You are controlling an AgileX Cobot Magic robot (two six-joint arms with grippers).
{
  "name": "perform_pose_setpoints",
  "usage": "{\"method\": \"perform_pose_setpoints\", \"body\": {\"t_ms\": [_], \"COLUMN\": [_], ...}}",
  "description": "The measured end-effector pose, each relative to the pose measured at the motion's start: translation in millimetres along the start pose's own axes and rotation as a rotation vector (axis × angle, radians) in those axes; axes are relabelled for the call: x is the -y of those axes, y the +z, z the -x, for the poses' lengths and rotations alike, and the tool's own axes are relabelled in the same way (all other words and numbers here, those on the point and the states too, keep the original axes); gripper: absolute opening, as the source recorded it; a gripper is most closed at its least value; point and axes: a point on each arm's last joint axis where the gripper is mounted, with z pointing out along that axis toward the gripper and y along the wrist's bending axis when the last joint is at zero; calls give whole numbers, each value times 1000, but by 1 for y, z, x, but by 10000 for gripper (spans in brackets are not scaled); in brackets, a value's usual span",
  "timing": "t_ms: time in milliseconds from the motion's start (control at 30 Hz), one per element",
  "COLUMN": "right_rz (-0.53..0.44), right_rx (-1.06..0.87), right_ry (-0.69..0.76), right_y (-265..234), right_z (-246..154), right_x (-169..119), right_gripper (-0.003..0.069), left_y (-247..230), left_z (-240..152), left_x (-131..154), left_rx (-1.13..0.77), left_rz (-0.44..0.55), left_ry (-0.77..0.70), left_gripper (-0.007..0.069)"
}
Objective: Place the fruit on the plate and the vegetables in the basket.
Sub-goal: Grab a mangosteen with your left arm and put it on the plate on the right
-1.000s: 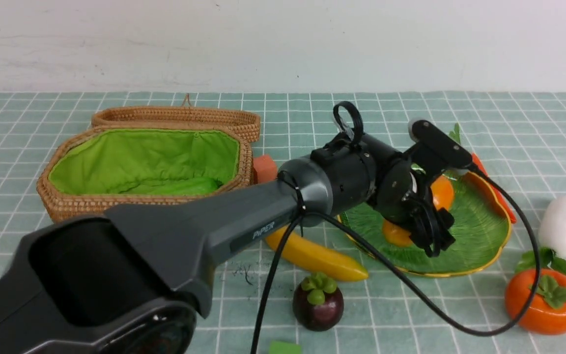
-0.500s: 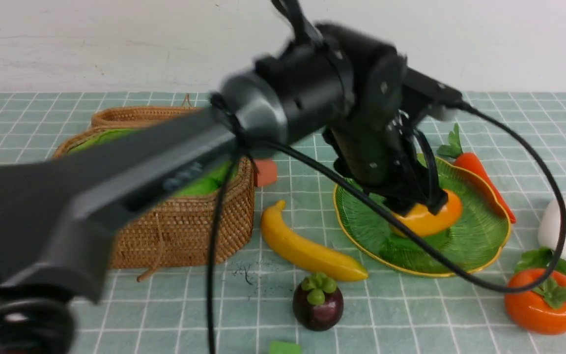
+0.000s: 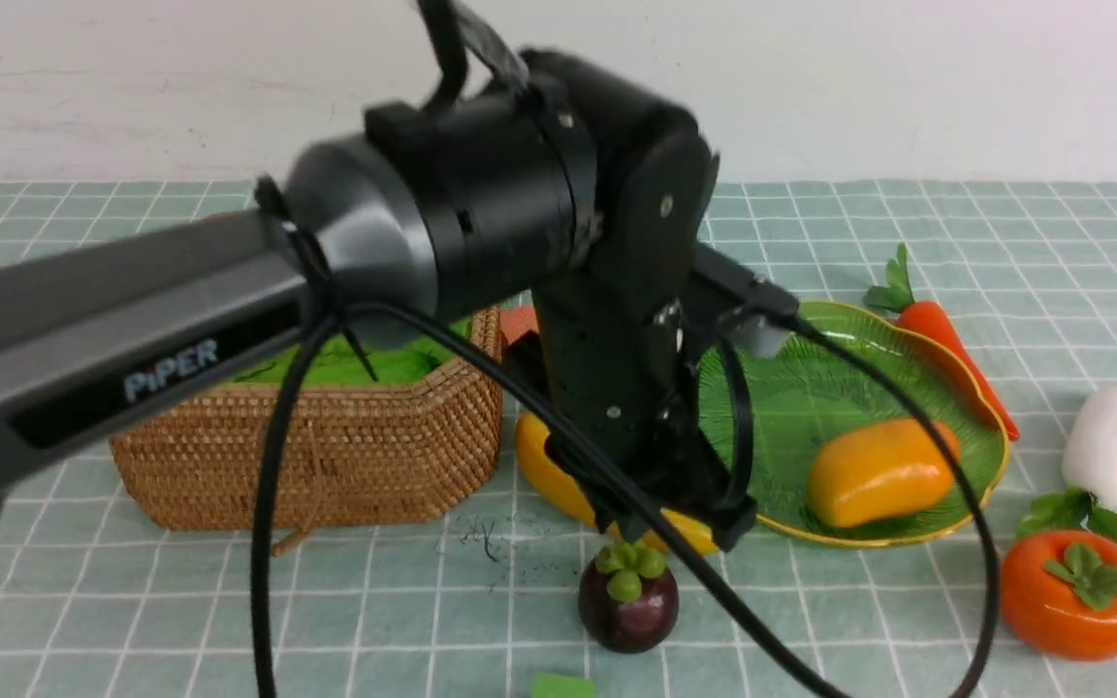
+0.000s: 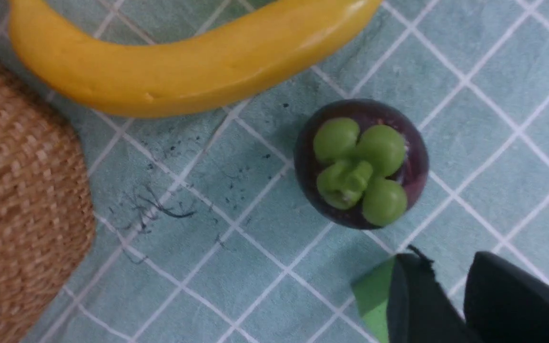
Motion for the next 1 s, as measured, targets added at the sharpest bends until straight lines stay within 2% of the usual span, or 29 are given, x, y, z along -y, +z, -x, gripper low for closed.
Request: {"method": "perform_pose_setpoints", "body": {"t_ms": [33,100,133,167,200,300,400,500,567,700,833,1000], "right_rz": [1,1,1,2,4,4,7,9,10,10,8,-53], "right_rx": [0,0,0,-1,-1,-1,-2,-2,-3,-3,-2,23], "right_ry": [-1,-1,-1,0,0,0,1,2,2,2,1,19], "right_y": [0,0,0,0,0,0,0,0,0,0,0,0], "right_z": [0,0,0,0,0,0,0,0,0,0,0,2], "right_x": [0,0,0,0,0,0,-1,-1,-1,-1,-1,5], "right_gripper": [161,161,161,161,161,161,161,161,161,161,161,161], "left_y": [1,14,20,31,39,62,89,107,114,112,87,27], "left_z": [1,3,4,6,7,7,6,5,4,2,4,32], "left_x": [0,-1,-1,-1,0,1,1,1,0,0,0,5], "left_rx": [4,3,-2,-8,-20,-63,-103,-121,-133,-155,-156,121], "left_rz": [2,17,20,21,21,19,24,40,46,50,48,23], "left_ry": [1,10,13,15,16,19,26,41,47,30,-24,-36], "left_gripper": [237,390,426,518,568,645,658,624,568,563,563,563]}}
